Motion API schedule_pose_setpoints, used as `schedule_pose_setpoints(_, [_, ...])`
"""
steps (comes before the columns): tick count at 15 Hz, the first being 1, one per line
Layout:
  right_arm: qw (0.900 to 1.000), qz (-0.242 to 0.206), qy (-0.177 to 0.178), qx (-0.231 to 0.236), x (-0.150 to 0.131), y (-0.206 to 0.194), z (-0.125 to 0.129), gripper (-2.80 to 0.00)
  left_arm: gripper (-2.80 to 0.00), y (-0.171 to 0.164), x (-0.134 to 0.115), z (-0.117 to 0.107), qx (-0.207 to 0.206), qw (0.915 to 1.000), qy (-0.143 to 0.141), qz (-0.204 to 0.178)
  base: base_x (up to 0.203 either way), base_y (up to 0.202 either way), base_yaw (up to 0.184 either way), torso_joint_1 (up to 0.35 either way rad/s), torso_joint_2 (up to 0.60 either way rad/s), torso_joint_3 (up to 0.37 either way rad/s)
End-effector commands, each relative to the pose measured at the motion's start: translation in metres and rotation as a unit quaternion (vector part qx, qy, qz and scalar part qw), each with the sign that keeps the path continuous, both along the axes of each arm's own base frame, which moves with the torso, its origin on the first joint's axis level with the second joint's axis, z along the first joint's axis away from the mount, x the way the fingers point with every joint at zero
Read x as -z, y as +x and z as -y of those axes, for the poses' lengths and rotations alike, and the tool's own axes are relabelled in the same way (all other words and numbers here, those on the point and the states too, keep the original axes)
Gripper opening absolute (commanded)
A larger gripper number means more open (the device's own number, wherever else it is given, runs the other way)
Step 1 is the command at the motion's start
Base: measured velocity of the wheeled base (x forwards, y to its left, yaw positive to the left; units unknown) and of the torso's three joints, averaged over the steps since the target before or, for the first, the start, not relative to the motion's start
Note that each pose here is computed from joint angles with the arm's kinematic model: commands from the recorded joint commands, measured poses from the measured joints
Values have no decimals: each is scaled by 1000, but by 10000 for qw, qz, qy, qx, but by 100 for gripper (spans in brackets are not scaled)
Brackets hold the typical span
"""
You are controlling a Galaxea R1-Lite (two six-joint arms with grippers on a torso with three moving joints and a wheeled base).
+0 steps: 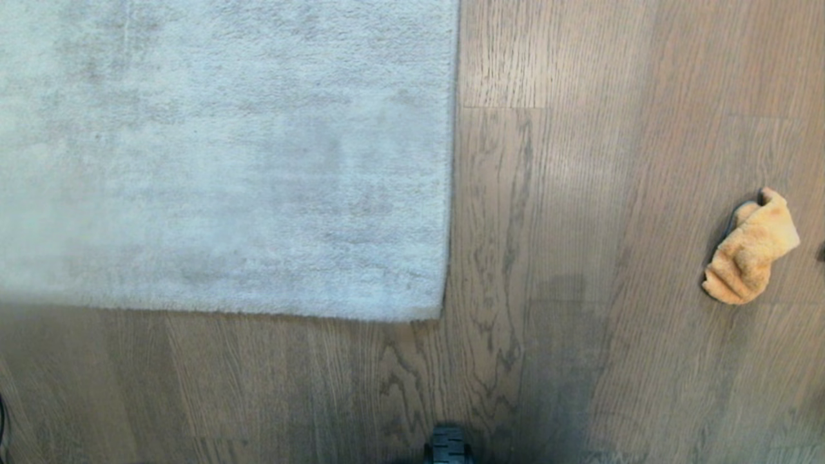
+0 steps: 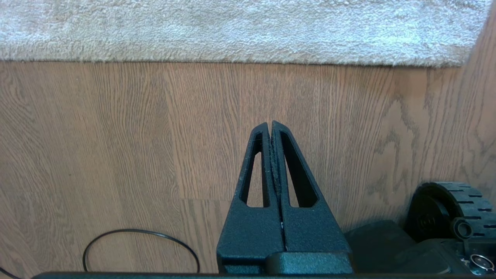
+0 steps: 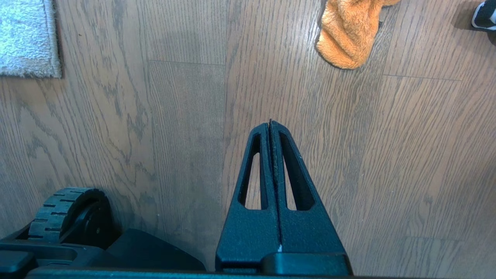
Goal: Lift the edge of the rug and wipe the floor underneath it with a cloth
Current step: Lift up the carpet
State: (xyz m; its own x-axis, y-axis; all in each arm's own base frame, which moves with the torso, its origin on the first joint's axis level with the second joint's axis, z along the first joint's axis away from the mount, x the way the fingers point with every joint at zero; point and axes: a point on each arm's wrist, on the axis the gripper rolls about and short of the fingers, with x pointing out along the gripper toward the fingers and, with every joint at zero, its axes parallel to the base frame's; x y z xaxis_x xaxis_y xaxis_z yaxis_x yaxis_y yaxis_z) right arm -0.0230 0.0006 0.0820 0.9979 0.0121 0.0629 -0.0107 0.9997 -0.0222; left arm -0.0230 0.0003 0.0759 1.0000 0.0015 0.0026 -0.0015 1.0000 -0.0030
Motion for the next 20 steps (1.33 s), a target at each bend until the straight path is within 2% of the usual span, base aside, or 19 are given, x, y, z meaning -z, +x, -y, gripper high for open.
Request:
schedule_pose_setpoints(1, [10000,0,-2,-1,0,0,0,-280,-280,0,0,0,0,10000,7,-5,0,0,0,0,0,0])
schedule_pose_setpoints(5, [10000,0,-2,-1,0,0,0,-280,-280,0,0,0,0,10000,15,-5,4,-34,-2,3,0,-1])
schedule_pose_setpoints(16, [10000,1,-2,-1,0,0,0,-280,-280,0,0,0,0,10000,0,-5,0,-187,1,3,4,2])
schedule_pose_setpoints(20, [10000,0,-2,-1,0,0,0,-280,-280,0,0,0,0,10000,-1,-5,0,-43,-1,2,3,2])
